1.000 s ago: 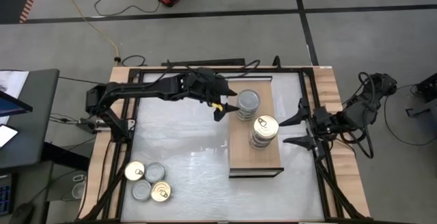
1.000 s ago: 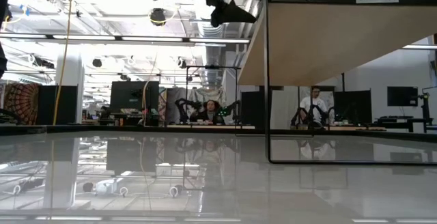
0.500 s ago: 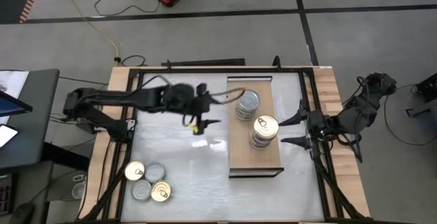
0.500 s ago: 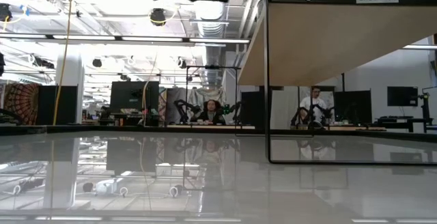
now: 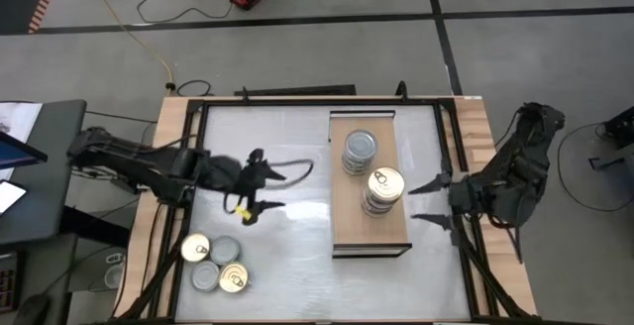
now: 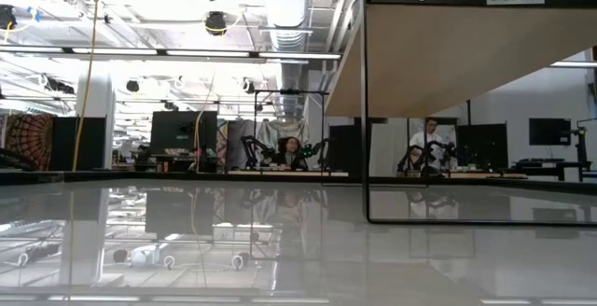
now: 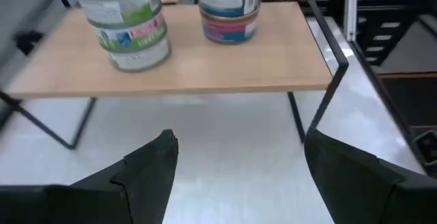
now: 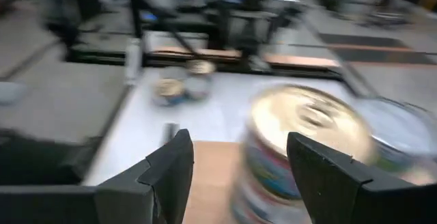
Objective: Stack canned seafood by type on shelf
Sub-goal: Stack the blue tuna can on top of the blue tuna can
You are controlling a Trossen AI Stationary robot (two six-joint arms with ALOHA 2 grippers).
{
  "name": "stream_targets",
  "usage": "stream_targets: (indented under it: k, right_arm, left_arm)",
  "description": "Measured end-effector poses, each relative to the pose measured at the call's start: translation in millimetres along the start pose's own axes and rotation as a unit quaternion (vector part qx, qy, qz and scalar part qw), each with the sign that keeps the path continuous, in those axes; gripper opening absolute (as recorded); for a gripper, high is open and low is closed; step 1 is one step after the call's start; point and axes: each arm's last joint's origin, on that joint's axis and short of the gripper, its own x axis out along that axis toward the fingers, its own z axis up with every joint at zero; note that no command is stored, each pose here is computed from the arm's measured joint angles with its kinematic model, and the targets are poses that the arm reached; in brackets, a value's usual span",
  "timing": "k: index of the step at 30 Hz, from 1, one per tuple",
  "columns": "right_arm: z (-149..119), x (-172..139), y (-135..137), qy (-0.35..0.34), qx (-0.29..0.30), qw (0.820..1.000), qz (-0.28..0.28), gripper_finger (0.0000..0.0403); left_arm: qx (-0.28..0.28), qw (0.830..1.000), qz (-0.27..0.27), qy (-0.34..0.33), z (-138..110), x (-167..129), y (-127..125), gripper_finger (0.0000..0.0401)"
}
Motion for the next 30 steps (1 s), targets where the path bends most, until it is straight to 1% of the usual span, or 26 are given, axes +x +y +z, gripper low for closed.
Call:
stream_targets:
  k: [2,5,9,12,14,15,18,22,24,26,28,30]
  right_arm:
    - [-3.6,-3.2,-5.2,-0.001,0.011,0.999,-0.043,0.0260]
    - [-5.8,-12.5,-19.1,-0.011,0.022,0.996,-0.087,0.0260]
    - [-1.3,-25.8,-41.3,-0.041,0.045,0.991,-0.121,0.0260]
    - [0.0,-34.1,-60.9,-0.049,0.034,0.986,-0.154,0.0260]
    - [-0.3,-39.3,-72.7,-0.052,0.033,0.982,-0.177,0.0260]
    - [-0.1,-43.1,-79.0,-0.057,0.043,0.980,-0.186,0.0260]
    - [-1.9,-55.7,-95.4,-0.068,0.077,0.979,-0.176,0.0260]
    - [-6.8,-66.0,-107.3,-0.073,0.115,0.976,-0.168,0.0258]
    - [-10.3,-68.6,-110.3,-0.067,0.127,0.975,-0.169,0.0254]
    - [-11.8,-69.2,-111.6,-0.063,0.132,0.974,-0.172,0.0250]
    - [-11.0,-67.8,-111.1,-0.063,0.134,0.973,-0.174,0.0248]
    - [-9.4,-64.8,-109.5,-0.062,0.131,0.974,-0.177,0.0246]
  left_arm:
    - [0.015,1.000,0.023,-0.010,-3.3,-6.4,-9.0,0.0306]
    - [0.031,0.998,0.047,-0.023,-3.7,-14.7,-17.7,0.0306]
    - [0.029,0.998,0.047,-0.028,-3.7,-17.8,-21.5,0.0306]
    - [0.017,0.998,0.050,-0.025,-4.4,-17.7,-21.1,0.0306]
    - [0.023,0.998,0.050,-0.025,-4.4,-17.7,-21.0,0.0306]
    - [0.029,0.998,0.050,-0.025,-4.4,-17.7,-21.2,0.0306]
    - [0.049,0.998,0.043,-0.024,-4.3,-17.7,-21.7,0.0306]
    - [0.068,0.997,0.033,-0.025,-4.2,-17.4,-22.1,0.0306]
    - [0.076,0.996,0.028,-0.034,-6.9,-13.7,-21.4,0.0306]
    - [0.079,0.996,0.008,-0.043,-12.1,-7.9,-19.6,0.0306]
    - [0.076,0.996,-0.013,-0.050,-19.3,-1.6,-15.5,0.0306]
    - [0.067,0.996,-0.022,-0.059,-25.5,4.5,-8.7,0.0306]
